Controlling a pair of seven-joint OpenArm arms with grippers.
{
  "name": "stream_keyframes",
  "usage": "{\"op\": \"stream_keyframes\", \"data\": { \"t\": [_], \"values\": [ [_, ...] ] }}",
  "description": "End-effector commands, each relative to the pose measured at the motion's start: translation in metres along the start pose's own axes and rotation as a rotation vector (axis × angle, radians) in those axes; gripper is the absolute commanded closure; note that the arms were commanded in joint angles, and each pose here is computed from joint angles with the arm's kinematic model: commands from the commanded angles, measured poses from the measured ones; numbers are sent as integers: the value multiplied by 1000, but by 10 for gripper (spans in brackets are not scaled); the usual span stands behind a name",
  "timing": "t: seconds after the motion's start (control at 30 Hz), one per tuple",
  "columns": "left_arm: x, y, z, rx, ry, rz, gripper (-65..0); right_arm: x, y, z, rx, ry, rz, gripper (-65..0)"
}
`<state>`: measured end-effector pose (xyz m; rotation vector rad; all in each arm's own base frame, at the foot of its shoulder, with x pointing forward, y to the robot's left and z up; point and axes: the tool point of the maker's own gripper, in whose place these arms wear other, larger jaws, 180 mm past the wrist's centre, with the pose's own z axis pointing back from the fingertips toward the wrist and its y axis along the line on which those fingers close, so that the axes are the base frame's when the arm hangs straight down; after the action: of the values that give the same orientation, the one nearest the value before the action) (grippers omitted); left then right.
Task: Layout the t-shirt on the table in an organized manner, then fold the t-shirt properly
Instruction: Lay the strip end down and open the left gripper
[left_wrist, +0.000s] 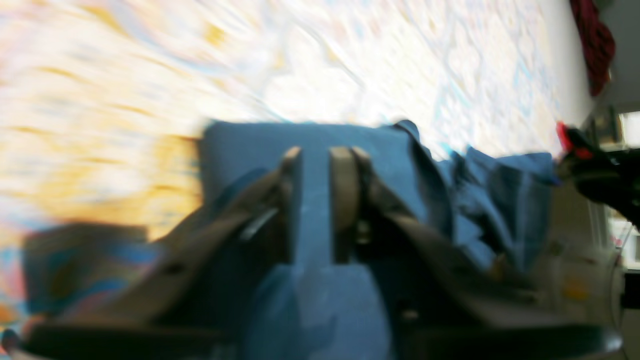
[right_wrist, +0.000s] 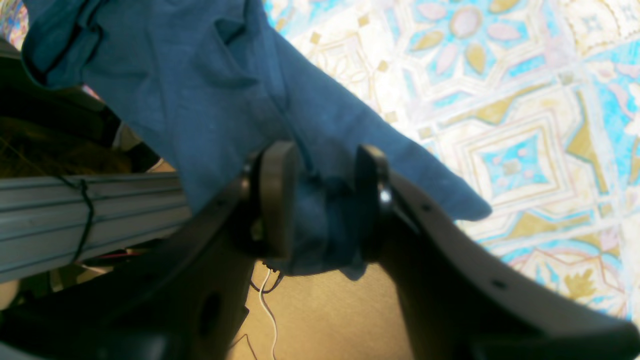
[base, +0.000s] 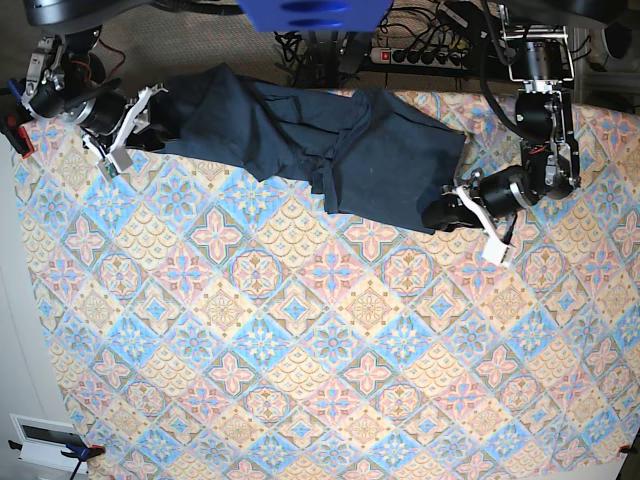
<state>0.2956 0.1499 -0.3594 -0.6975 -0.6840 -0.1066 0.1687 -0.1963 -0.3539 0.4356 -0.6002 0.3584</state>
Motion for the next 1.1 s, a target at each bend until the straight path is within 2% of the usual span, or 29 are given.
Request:
{"op": "stream_keyframes", "data": {
  "t": [0.0,0.07,0.13,0.3,0.53,0.87,0.97,1.07],
  "values": [
    [3,8,9,18,5,-19,-201,10,0,5,-1,-34,20,-191],
    [-7,22,13,53,56,-21,-253,10,0,5,-1,-34,20,-191],
    [-23,32,11,74,121,-13,-279,10,0,5,1,-33,20,-191],
    [-49,35,2,76,219,-25,-279,11,1,4,3,-35,22,-191],
    [-78,11,-16,6,312,-48,-279,11,0,4,0,-37,21,-191],
    [-75,9,-15,-4,302,-47,-279,12,0,5,-1,-39,21,-191],
    [-55,12,-7,-21,219,12,-279,11,0,5,-1,-38,21,-191],
    [-39,7,4,-79,149,92,-281,11,0,5,-1,-38,21,-191]
  ]
}}
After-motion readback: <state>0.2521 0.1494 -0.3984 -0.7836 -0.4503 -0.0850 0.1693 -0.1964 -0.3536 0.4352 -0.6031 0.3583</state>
